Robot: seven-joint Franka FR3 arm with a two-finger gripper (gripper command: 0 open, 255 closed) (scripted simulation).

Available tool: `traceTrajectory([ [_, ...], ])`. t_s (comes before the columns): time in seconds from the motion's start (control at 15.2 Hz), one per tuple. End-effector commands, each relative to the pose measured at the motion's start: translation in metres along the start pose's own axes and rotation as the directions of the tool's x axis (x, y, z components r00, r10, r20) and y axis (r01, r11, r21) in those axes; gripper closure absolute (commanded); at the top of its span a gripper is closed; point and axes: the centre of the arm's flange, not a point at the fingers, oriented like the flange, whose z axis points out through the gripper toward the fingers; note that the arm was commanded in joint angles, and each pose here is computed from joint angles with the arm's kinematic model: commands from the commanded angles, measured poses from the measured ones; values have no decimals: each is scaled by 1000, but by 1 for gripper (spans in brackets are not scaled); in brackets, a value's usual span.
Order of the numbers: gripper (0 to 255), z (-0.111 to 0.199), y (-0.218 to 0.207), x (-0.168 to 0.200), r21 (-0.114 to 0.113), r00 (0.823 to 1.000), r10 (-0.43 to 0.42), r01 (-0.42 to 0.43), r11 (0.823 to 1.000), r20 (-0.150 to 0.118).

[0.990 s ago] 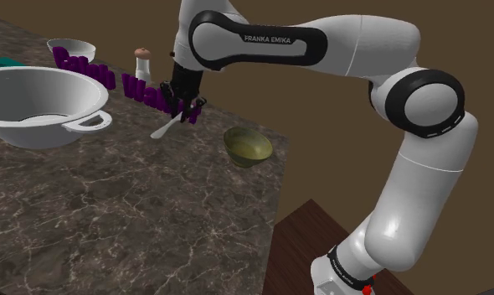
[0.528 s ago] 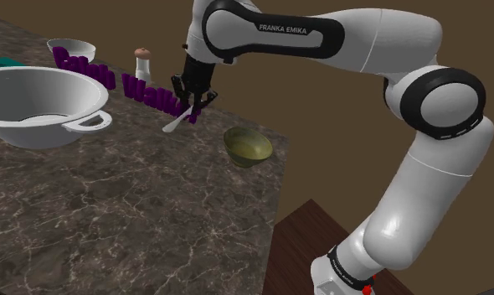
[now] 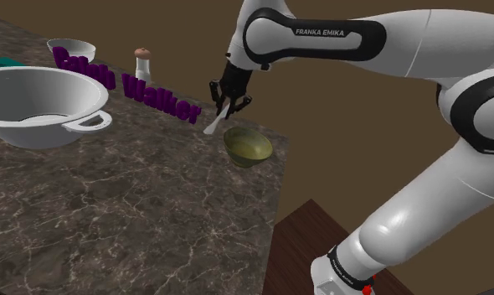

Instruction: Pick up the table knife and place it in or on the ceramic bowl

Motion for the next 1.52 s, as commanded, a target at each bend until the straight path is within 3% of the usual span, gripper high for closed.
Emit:
traceTrajectory([
  [0.0, 255, -5, 21, 10, 1, 1000, -2, 2, 1000, 1],
  [0.53, 255, -19, 114, 61, 1, 1000, -2, 2, 1000, 1],
  [1.45, 255, 55, 120, 61, 1, 1000, -2, 2, 1000, 1],
])
